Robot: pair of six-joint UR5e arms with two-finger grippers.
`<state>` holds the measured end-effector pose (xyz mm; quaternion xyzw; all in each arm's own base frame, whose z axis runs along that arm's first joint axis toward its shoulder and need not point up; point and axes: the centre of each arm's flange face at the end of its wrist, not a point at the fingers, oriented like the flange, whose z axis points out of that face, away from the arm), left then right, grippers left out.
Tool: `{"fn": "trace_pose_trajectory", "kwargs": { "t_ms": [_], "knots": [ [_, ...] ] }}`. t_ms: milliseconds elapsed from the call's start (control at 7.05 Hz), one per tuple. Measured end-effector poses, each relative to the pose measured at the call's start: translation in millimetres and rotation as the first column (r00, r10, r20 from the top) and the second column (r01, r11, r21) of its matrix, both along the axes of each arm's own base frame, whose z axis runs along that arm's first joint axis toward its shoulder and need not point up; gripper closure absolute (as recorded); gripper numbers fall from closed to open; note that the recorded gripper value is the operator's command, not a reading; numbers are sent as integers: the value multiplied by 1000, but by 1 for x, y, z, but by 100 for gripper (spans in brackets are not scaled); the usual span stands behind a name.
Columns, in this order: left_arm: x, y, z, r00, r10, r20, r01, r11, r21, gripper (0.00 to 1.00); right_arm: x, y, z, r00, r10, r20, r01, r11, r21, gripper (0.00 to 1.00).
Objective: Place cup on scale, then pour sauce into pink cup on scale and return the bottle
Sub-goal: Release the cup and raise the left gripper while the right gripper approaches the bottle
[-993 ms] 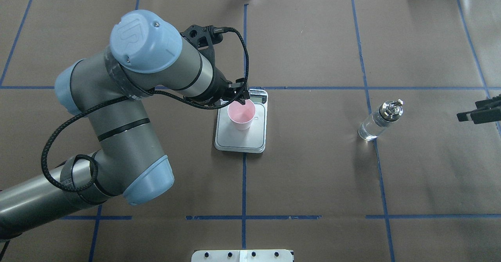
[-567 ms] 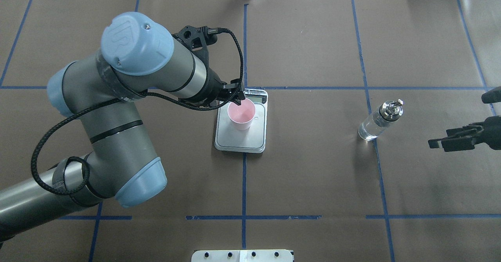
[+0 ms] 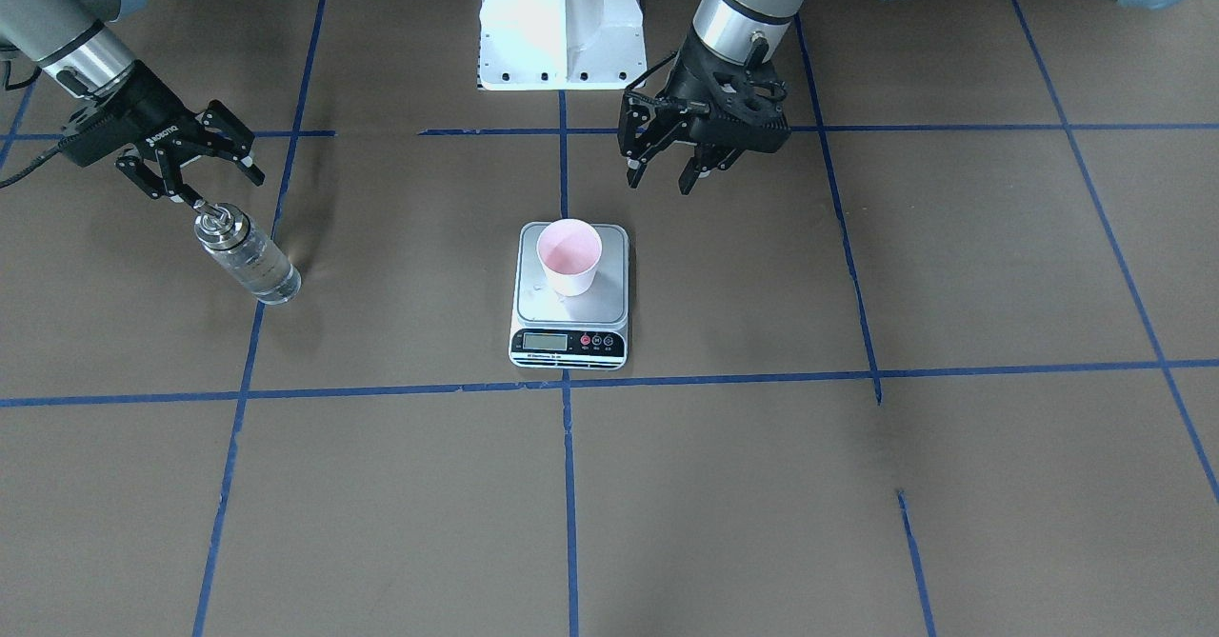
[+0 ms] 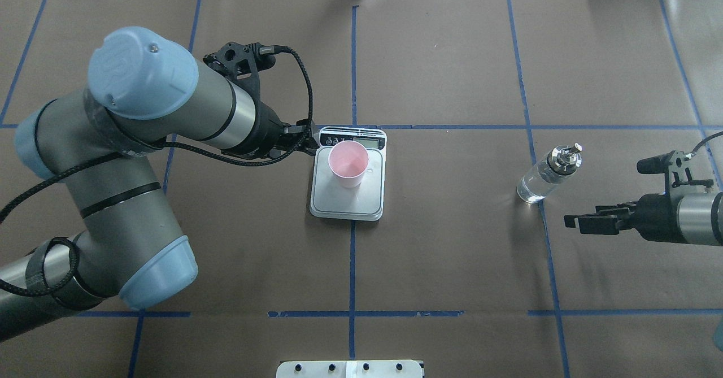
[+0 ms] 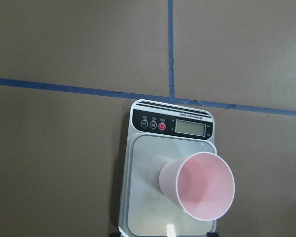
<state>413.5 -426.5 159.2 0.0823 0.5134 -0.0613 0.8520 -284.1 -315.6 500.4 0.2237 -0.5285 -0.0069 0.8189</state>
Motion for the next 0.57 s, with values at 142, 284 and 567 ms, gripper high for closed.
{"fn": "trace_pose_trajectory", "kwargs": {
  "t_ms": [142,284,567],
  "knots": [
    [-5,-1,6,1000,-5,8,5,1000,0,34,-15,7,-1,997,67,-28,-66,997,30,4],
    [-8,0,14,1000,-5,17,5,1000,0,34,-27,11,-6,990,121,-67,-118,992,43,2],
    [-10,0,20,1000,-4,25,4,1000,0,34,-41,17,-22,964,213,-160,-209,977,42,0]
  ]
}}
